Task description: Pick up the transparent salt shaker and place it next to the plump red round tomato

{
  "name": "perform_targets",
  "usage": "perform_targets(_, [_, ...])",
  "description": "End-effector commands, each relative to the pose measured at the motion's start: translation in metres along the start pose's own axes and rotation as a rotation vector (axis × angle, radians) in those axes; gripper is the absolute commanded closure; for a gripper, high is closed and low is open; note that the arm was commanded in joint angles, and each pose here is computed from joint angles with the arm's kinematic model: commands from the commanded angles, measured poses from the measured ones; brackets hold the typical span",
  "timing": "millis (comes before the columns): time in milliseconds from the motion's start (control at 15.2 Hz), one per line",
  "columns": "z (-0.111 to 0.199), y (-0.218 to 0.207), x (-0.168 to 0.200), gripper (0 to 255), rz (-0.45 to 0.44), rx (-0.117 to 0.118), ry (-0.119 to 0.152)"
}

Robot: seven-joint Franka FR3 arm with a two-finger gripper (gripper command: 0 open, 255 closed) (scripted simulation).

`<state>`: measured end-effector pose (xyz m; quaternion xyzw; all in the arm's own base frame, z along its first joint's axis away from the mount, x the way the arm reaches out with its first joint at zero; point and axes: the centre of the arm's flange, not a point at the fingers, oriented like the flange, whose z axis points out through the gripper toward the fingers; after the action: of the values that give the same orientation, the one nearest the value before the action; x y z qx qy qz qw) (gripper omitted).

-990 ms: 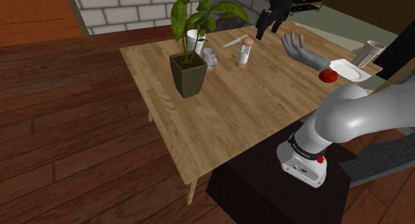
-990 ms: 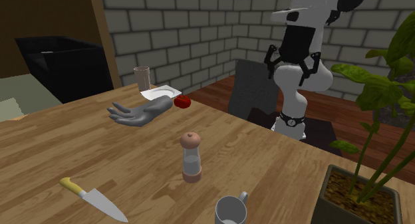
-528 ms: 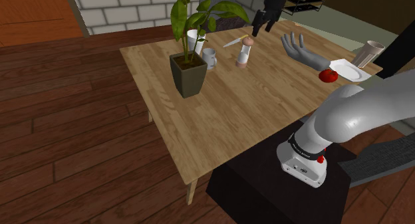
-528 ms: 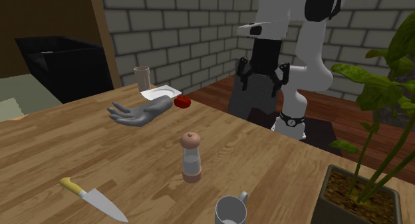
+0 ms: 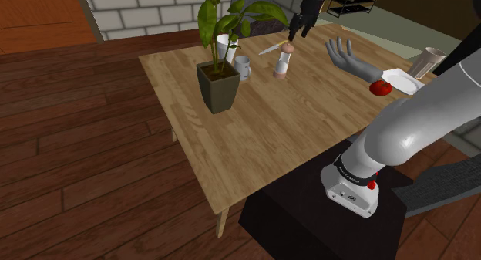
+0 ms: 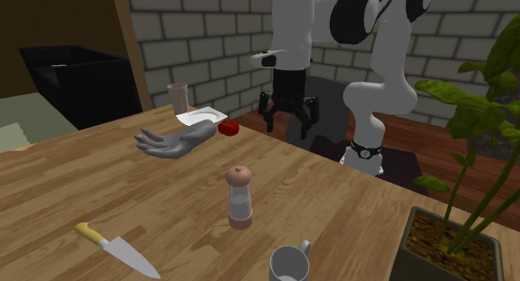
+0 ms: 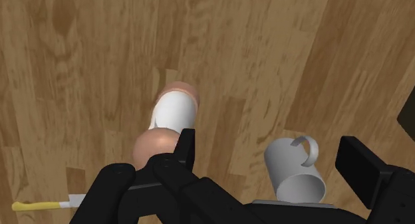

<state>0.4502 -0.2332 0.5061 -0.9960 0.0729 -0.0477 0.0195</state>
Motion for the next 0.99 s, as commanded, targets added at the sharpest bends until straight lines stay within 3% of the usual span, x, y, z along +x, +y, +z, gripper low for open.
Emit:
perform_targets(0, [0.013,0.02,0.016,0,-0.004,0.015,0.0])
perform_targets(660, [0.076,0.114,0.096,0,-0.013,0.092,-0.006])
perform_targets(924, [0.097,0.112,0.096,0,-0.013,0.092,-0.006])
